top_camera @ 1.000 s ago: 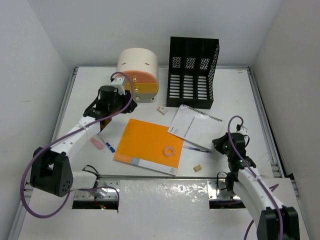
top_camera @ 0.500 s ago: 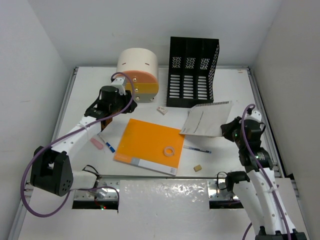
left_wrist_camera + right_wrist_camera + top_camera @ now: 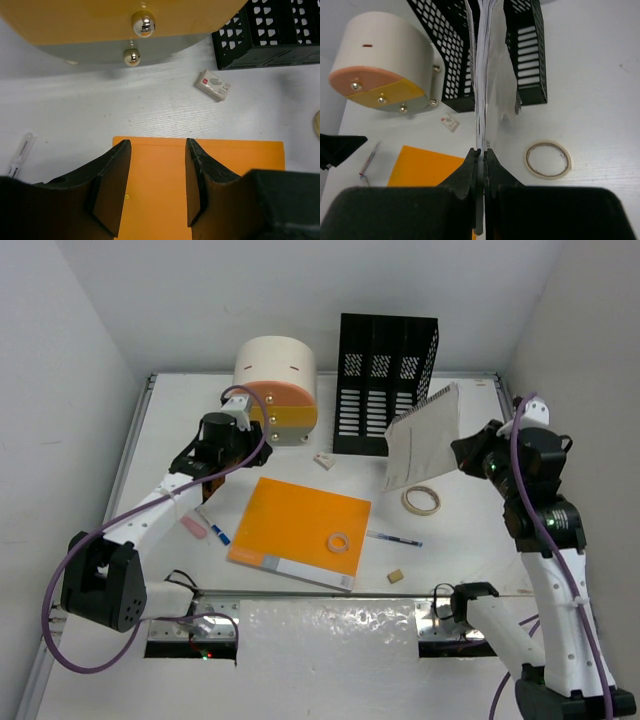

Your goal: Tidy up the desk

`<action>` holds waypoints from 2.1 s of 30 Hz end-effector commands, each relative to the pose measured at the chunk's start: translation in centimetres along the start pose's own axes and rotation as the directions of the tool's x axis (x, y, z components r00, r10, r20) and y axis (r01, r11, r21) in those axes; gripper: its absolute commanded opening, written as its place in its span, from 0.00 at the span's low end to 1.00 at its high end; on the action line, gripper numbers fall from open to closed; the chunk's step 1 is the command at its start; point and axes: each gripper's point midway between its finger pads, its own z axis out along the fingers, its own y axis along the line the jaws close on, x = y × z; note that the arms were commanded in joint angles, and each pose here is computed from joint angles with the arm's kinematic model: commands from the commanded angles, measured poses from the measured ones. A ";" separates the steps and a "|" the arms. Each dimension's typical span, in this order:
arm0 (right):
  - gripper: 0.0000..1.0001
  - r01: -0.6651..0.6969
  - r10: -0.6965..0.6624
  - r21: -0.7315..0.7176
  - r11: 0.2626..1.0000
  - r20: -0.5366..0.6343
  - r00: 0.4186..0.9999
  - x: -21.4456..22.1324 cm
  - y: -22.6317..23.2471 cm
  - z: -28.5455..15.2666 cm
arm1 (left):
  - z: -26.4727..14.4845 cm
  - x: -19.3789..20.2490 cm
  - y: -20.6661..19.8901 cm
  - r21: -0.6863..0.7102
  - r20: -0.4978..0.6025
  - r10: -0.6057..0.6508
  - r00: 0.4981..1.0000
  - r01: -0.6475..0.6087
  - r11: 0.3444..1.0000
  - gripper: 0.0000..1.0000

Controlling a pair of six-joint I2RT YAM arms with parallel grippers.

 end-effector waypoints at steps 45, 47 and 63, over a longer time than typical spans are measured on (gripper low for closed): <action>0.00 0.410 -0.338 -0.176 0.895 0.333 0.880 -16.9 7.2 15.7 | 2.0 3.1 2.3 -0.100 -0.070 0.030 0.997 -0.037 0.994 0.40; 0.00 0.415 -0.340 -0.188 0.890 0.332 0.880 -17.1 7.3 16.0 | 2.1 3.1 2.4 -0.105 -0.072 0.031 0.997 -0.039 0.994 0.40; 0.00 0.355 -0.348 0.026 0.935 0.275 0.896 -18.9 -3.3 16.5 | 2.6 4.0 3.0 -0.134 -0.104 0.034 0.994 -0.048 0.990 0.40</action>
